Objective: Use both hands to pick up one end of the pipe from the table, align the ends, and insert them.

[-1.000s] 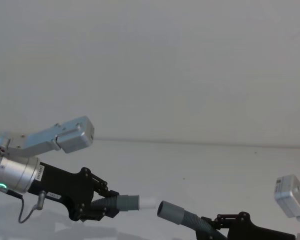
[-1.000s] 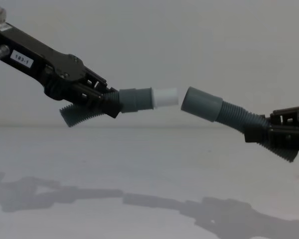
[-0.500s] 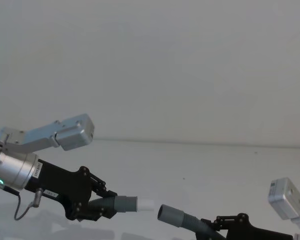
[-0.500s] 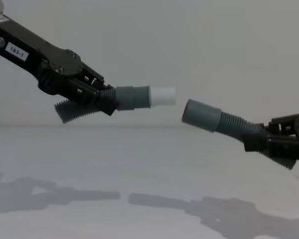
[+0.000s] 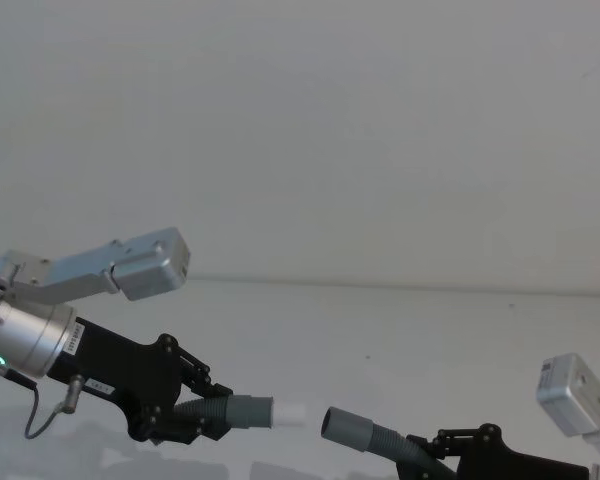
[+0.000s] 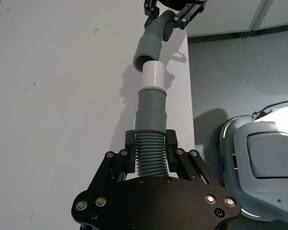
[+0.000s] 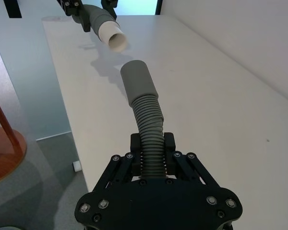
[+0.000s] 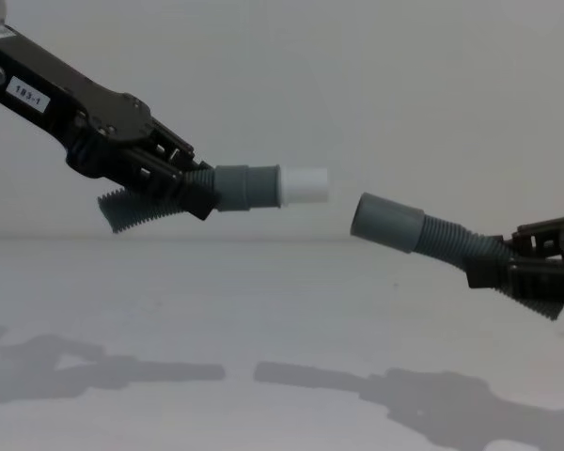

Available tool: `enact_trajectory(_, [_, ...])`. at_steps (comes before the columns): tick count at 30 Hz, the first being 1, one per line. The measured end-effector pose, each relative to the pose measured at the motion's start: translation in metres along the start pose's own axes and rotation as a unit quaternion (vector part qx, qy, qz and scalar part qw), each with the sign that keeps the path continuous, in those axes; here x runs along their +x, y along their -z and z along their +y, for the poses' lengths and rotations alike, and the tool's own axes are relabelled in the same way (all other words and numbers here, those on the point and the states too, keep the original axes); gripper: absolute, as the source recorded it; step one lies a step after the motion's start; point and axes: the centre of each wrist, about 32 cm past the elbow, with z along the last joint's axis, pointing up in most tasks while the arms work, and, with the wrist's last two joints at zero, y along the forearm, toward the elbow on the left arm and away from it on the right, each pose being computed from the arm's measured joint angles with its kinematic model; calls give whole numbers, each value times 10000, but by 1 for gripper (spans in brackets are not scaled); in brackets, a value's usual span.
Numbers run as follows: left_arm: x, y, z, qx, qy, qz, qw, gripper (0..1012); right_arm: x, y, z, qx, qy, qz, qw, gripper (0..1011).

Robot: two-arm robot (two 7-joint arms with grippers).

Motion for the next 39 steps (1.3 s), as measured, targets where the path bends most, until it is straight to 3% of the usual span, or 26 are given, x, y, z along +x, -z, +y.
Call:
enact_trajectory(19, [71, -6, -41, 44, 35, -8, 10000, 329, -19, -115, -80, 85, -48, -82, 9999, 251])
enact_trajectory(39, [122, -55, -90, 62, 77, -83, 9999, 329, -112, -183, -38, -3, 67, -234, 9997, 251])
